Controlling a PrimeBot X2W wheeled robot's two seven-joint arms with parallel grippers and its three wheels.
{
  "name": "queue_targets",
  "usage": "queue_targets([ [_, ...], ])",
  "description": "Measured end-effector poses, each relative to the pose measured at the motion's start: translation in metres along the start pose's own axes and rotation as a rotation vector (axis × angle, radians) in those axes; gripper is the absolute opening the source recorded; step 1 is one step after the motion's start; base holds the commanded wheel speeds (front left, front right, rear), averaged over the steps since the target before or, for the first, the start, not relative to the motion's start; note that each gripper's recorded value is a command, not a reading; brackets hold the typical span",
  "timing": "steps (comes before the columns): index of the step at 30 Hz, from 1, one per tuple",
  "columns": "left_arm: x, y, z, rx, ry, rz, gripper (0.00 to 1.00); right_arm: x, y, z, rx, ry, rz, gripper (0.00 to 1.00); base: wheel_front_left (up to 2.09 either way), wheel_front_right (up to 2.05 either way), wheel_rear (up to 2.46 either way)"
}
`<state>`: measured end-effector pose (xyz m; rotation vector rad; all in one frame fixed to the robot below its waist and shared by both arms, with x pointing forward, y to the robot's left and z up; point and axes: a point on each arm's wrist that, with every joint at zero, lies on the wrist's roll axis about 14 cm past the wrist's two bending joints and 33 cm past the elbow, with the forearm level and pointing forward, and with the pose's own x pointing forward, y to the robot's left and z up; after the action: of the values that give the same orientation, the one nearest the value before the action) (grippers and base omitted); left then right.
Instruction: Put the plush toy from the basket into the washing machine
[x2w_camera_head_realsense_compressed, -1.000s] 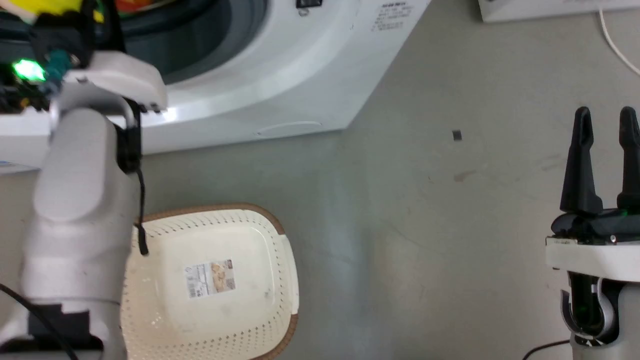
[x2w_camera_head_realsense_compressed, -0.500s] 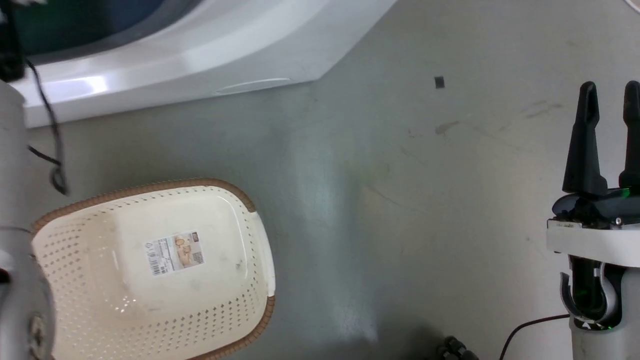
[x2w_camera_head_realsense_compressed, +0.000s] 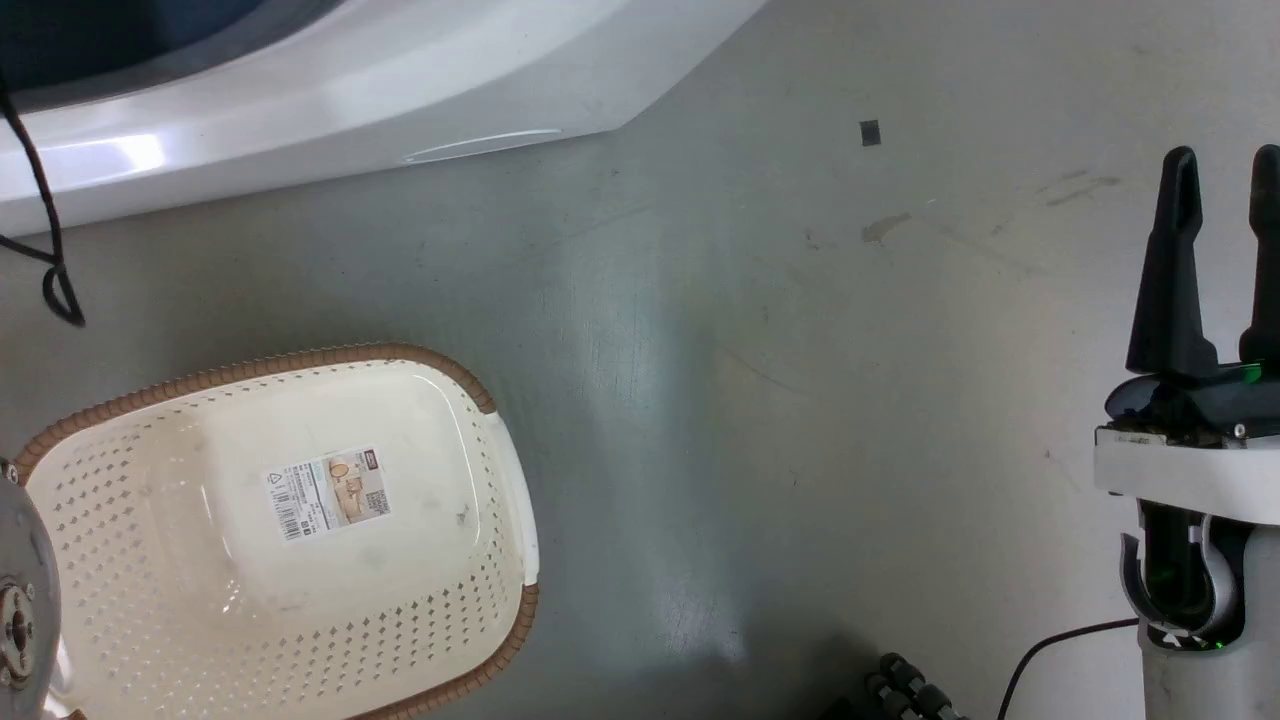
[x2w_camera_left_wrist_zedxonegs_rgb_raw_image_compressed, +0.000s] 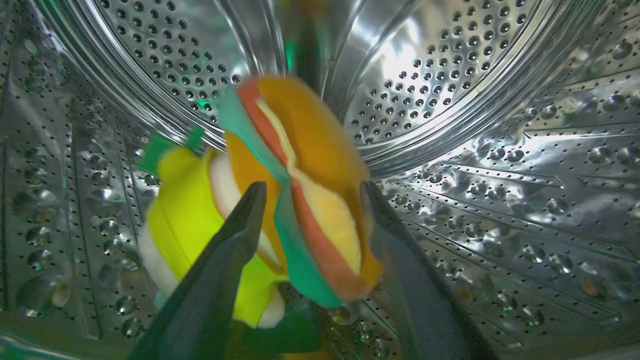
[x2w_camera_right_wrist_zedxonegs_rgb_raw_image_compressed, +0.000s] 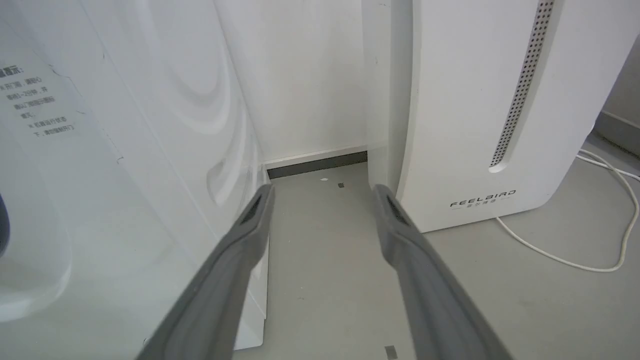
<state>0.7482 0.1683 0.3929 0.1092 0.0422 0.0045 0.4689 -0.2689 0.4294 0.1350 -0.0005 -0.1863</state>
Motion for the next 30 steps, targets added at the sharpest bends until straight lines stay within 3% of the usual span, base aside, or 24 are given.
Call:
queue_targets([
  [13, -0.029, 0.004, 0.008, -0.043, 0.051, -0.011, 1.0, -0.001, 0.013, 0.024, 0.013, -0.054, 0.034, 1.0, 0.0, 0.0, 0.0],
  [30, -0.129, 0.011, 0.054, -0.059, -0.007, -0.012, 1.0, -0.025, 0.039, 0.072, 0.031, -0.151, 0.103, 1.0, 0.0, 0.0, 0.0],
])
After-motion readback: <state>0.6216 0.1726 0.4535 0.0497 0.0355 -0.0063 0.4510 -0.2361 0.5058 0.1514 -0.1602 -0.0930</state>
